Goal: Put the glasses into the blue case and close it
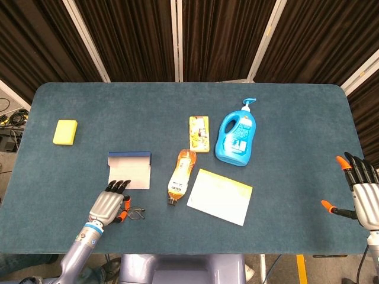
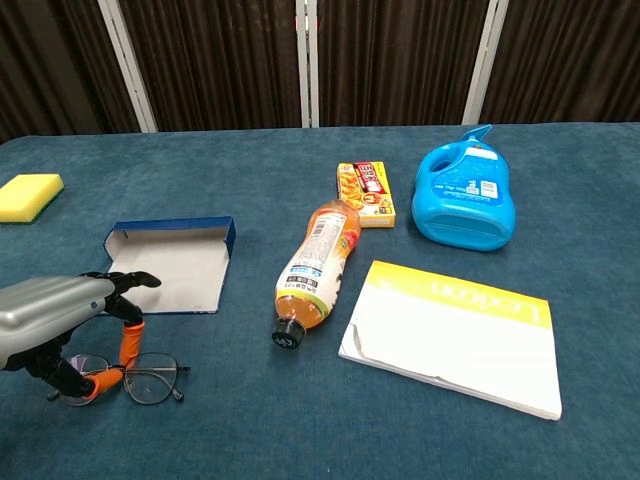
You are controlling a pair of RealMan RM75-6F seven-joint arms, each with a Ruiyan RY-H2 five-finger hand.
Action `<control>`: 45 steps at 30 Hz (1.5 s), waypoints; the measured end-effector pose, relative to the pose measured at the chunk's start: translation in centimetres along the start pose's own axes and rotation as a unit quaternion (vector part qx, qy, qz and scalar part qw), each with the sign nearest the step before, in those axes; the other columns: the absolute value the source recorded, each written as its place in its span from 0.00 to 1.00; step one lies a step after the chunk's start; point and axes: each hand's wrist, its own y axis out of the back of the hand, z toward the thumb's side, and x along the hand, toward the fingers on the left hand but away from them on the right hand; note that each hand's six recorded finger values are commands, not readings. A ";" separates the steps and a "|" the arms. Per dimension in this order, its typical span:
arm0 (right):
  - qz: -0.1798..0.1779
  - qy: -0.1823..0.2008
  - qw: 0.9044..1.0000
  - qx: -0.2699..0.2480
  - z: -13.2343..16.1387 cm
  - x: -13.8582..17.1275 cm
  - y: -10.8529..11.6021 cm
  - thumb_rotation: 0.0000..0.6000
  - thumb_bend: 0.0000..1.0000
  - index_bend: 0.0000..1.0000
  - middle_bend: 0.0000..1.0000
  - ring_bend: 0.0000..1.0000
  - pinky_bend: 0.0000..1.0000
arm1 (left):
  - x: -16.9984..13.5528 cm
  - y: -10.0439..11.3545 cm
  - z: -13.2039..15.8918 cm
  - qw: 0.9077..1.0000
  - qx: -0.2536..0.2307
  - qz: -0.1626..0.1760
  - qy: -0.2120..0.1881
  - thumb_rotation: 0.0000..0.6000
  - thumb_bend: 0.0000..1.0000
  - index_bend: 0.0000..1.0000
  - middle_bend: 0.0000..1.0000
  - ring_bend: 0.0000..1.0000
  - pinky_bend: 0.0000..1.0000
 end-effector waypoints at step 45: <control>0.010 -0.015 1.000 0.018 -0.4 -1.2 -1.1 1.00 0.00 0.00 0.00 0.00 0.00 | 10.6 9.1 -1.9 0.997 -0.050 0.049 0.033 1.00 0.46 0.62 0.00 0.00 0.00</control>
